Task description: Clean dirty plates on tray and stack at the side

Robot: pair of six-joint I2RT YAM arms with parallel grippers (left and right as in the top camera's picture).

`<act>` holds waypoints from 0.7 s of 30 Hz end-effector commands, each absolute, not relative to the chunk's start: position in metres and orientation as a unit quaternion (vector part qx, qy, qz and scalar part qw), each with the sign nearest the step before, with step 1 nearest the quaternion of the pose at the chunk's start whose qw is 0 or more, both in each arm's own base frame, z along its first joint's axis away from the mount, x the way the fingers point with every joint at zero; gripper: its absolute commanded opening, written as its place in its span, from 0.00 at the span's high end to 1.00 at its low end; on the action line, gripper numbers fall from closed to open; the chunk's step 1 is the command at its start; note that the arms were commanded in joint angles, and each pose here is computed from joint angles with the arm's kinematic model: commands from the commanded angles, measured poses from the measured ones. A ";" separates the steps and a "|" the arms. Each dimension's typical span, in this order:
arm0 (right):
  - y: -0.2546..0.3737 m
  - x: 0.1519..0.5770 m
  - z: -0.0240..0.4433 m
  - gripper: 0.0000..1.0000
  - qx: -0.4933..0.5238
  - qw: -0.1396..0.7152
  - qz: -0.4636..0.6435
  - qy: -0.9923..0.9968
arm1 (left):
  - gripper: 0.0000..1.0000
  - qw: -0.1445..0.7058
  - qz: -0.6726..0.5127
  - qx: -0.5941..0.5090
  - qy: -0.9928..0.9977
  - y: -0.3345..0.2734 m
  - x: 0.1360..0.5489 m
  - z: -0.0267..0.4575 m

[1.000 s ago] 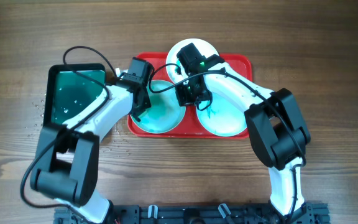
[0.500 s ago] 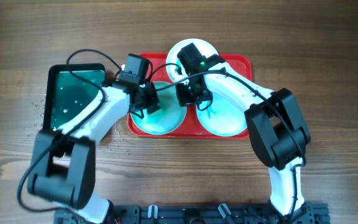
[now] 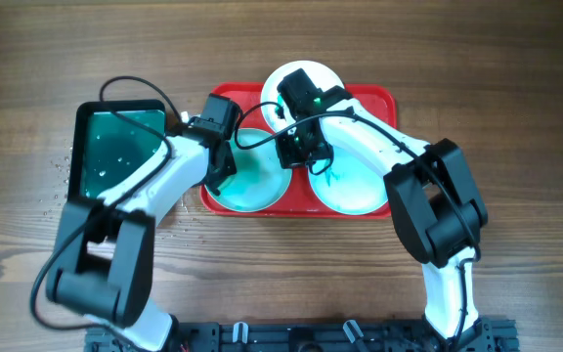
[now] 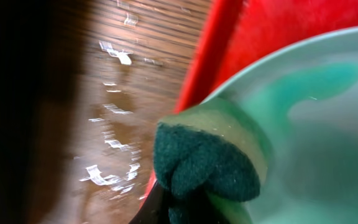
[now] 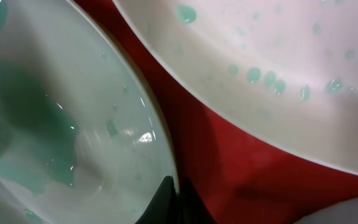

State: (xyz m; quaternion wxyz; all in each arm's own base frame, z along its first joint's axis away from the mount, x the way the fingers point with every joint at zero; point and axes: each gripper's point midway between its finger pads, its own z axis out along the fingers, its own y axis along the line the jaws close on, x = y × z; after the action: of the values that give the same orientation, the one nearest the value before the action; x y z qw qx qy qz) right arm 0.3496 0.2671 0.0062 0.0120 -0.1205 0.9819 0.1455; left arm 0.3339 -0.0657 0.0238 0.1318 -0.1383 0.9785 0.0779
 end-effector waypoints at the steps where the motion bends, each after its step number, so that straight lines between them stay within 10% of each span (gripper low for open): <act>1: 0.256 0.346 -0.007 0.96 -0.115 -0.002 0.122 0.986 | 0.96 0.209 0.131 -0.170 0.954 -0.032 0.338 0.074; 21: 0.209 0.379 0.158 0.96 -0.114 0.194 -0.058 0.973 | 0.96 0.285 0.028 -0.429 0.856 0.059 0.284 0.179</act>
State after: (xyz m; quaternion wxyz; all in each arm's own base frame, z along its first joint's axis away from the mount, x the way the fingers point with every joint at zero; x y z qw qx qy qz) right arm 0.3617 0.2244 0.0981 0.0882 -0.1130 0.9894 0.0227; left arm 0.2918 0.0402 0.1784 0.2886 -0.3790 0.8788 0.0268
